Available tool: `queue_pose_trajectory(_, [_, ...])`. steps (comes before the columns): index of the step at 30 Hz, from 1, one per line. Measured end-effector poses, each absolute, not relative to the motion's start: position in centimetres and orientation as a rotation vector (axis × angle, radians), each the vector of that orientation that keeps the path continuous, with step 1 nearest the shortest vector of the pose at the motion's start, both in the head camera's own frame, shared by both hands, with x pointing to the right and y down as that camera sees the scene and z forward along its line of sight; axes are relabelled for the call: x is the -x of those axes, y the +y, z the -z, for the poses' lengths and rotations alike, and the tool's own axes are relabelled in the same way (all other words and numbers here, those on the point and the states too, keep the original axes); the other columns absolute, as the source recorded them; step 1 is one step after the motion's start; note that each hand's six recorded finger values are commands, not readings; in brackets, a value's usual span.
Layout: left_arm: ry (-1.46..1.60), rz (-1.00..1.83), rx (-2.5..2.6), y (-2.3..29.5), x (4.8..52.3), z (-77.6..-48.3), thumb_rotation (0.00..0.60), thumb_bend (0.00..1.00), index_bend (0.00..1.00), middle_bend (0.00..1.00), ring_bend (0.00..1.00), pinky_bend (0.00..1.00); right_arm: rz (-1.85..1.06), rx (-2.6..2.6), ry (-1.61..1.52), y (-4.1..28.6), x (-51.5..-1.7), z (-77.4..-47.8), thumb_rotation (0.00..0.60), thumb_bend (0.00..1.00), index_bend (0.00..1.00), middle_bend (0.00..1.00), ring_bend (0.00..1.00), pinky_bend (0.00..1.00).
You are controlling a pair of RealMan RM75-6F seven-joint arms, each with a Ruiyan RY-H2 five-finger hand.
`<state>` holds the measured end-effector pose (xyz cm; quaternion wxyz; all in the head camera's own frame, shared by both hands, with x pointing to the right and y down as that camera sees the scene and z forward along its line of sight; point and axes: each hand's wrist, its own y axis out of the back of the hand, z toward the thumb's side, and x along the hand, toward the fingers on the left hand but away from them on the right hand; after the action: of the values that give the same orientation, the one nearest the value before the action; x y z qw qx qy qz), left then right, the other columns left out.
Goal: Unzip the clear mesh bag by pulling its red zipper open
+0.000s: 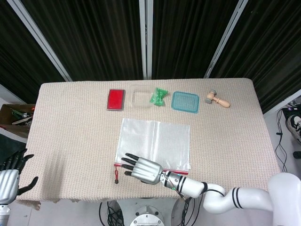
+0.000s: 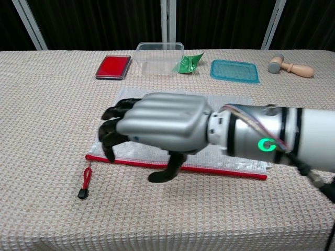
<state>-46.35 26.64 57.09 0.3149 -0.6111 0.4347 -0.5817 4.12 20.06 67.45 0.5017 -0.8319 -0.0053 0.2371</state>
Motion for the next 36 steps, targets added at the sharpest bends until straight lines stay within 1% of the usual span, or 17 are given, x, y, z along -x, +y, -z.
queue_pose_trajectory(4, [1.146,1.544,1.615,26.8,46.8,-57.4,0.600,0.24,0.19,0.08,0.07,0.13,-0.562,1.968,0.022,20.3,-1.1,-69.5,0.600,0.22,0.36,0.14,0.00,0.00])
queue_pose_trajectory(8, [1.153,1.548,1.616,26.8,47.2,-57.7,0.600,0.24,0.19,0.08,0.07,0.13,-0.559,1.939,0.037,20.6,1.1,-71.1,0.600,0.27,0.36,0.14,0.00,0.00])
queue_pose_trajectory(14, [1.151,1.547,1.620,26.6,47.4,-57.9,0.600,0.24,0.19,0.08,0.07,0.13,-0.554,1.934,0.024,20.6,3.2,-72.6,0.600,0.32,0.38,0.14,0.00,0.00])
queue_pose_trajectory(23, [1.150,1.548,1.626,26.5,47.4,-58.0,0.600,0.24,0.19,0.08,0.07,0.13,-0.540,1.940,0.006,20.5,4.4,-73.7,0.600,0.35,0.42,0.15,0.00,0.00])
queue_pose_trajectory(36, [1.151,1.550,1.619,26.6,47.5,-57.9,0.600,0.24,0.19,0.08,0.07,0.13,-0.520,1.946,-0.013,20.5,4.9,-73.9,0.600,0.38,0.47,0.18,0.00,0.00])
